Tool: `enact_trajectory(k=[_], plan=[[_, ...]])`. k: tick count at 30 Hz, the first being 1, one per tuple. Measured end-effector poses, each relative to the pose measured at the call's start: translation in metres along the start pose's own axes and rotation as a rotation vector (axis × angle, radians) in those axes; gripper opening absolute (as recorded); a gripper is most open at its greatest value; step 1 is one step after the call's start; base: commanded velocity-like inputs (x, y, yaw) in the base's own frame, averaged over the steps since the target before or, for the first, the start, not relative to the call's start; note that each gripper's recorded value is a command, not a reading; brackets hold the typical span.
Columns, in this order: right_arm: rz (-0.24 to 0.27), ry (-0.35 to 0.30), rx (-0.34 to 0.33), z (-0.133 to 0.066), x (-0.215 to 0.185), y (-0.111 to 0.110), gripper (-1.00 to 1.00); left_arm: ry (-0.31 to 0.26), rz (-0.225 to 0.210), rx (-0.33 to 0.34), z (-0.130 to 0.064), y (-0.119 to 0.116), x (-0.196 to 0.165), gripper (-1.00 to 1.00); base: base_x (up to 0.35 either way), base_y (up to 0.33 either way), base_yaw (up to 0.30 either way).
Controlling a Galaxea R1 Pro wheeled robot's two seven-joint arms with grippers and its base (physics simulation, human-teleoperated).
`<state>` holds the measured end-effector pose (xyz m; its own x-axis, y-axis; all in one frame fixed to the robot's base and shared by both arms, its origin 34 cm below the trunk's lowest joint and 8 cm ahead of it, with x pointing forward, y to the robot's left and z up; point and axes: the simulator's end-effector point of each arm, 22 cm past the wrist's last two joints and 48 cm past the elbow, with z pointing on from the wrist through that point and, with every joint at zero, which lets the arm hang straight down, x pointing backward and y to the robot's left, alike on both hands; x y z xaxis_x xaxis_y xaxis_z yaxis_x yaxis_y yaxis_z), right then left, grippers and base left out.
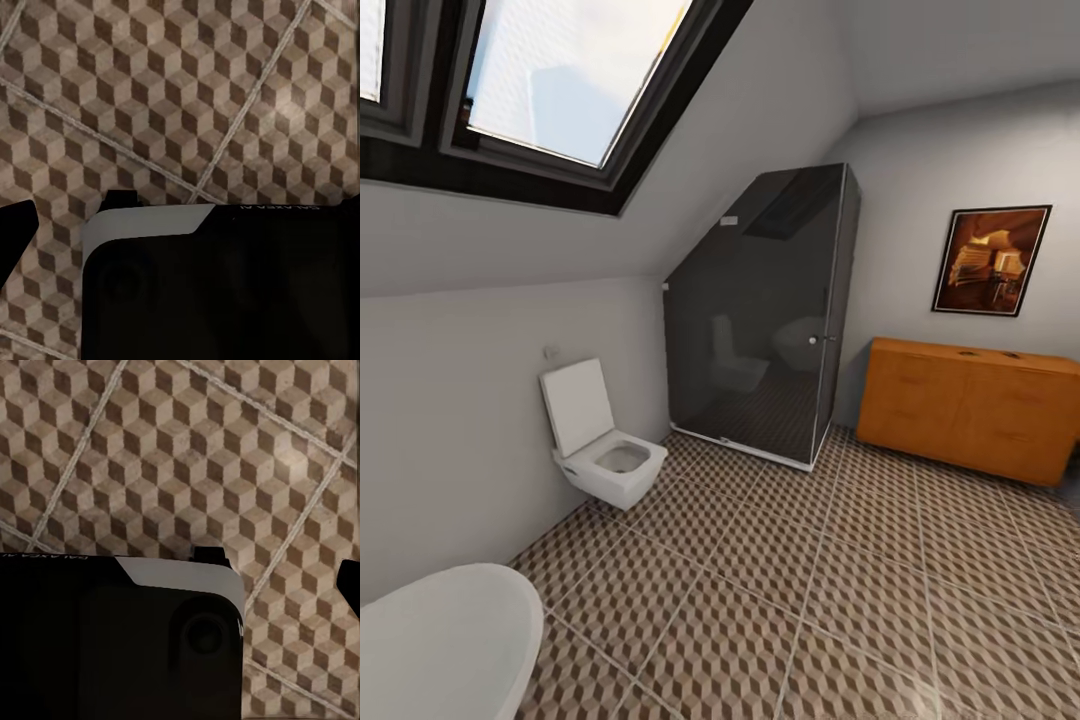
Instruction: Take the four mousetraps from the cabinet in the bathroom and place them on the bathroom floor. Make sure all four end up on the same floor surface, and ensure that at least two of them are either under or directly next to the same bathroom sink.
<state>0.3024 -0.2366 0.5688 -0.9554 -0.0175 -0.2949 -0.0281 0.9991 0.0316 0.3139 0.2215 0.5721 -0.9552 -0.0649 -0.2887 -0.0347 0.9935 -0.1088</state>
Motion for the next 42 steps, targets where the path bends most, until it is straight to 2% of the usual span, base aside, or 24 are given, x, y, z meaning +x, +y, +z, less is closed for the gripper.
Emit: enact_trajectory(k=[26, 42], plan=[[0.000, 0.000, 0.000, 0.0000, -0.0001, 0.0000, 1.00, -0.001, -0.008, 0.001, 0.0001, -0.0011, -0.0005, 1.00, 0.000, 0.000, -0.289], [0.000, 0.000, 0.000, 0.0000, -0.0001, 0.0000, 1.00, -0.001, 0.002, 0.004, 0.0001, -0.0025, -0.0004, 1.00, 0.000, 0.000, -0.289]])
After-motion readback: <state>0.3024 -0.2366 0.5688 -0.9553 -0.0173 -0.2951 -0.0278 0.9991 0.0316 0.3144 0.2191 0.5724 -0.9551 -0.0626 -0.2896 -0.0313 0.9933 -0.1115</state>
